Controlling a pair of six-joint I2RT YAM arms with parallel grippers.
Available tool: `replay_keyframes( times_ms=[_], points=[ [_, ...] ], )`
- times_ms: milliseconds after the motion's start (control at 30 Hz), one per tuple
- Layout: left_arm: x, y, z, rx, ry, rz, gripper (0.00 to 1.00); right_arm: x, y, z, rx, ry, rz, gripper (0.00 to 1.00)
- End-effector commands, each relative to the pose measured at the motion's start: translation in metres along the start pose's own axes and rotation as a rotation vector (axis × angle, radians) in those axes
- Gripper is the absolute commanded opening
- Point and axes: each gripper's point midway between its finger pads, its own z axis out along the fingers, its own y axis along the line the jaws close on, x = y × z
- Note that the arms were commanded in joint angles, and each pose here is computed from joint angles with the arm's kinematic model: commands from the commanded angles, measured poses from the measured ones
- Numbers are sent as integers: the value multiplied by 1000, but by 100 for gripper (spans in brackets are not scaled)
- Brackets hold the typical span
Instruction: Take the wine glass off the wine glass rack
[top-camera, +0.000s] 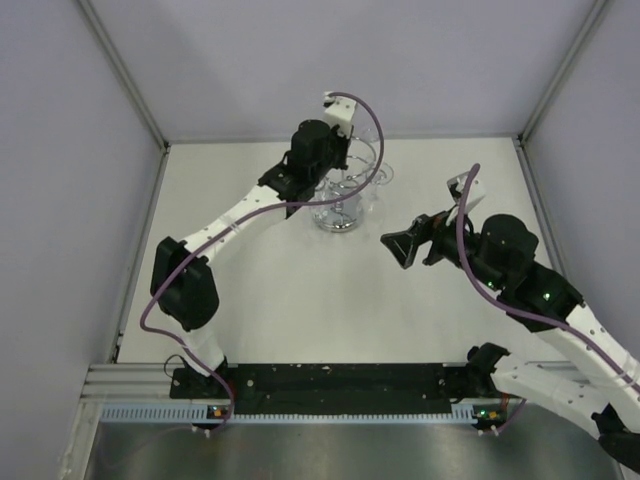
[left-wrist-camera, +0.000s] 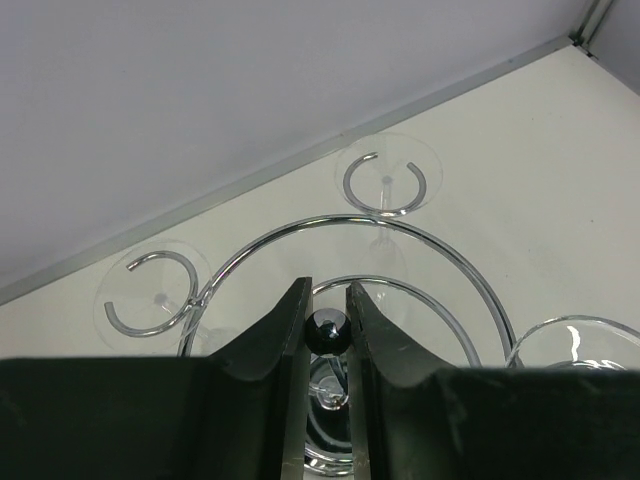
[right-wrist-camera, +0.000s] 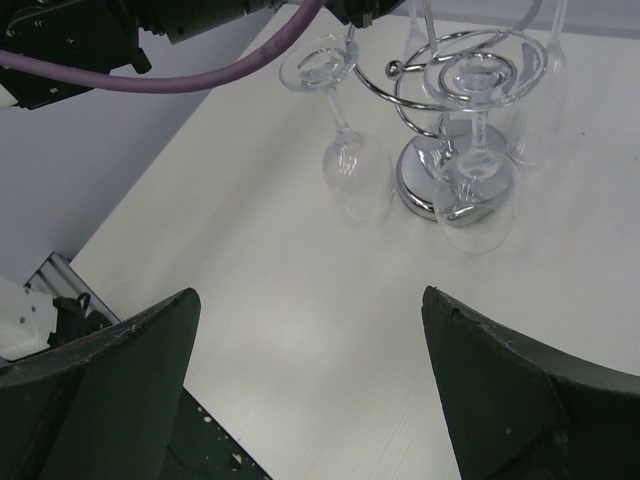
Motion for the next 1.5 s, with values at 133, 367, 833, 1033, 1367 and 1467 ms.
replay_keyframes(
  times_ms=[133,367,833,1033,1367,1467],
  points=[
    [-189,14,-88,-37,-587,-128,0,-17,8,-14,-20,-47,3,92],
    [-176,11,-82,-31,-562,-131,0,-12,6,-13,-14,-38,10,92],
    [-143,2,-73,7,-470,-108,14,-2,1,-3,4,-9,8,93],
    [-128,-1,-71,20,-444,-101,35,1,1,1,1,-1,10,93],
    [-119,-6,-64,40,-433,-94,42,4,1,2,0,5,12,93],
    [-121,-6,-67,41,-433,-94,44,2,0,3,8,-2,6,93]
  ],
)
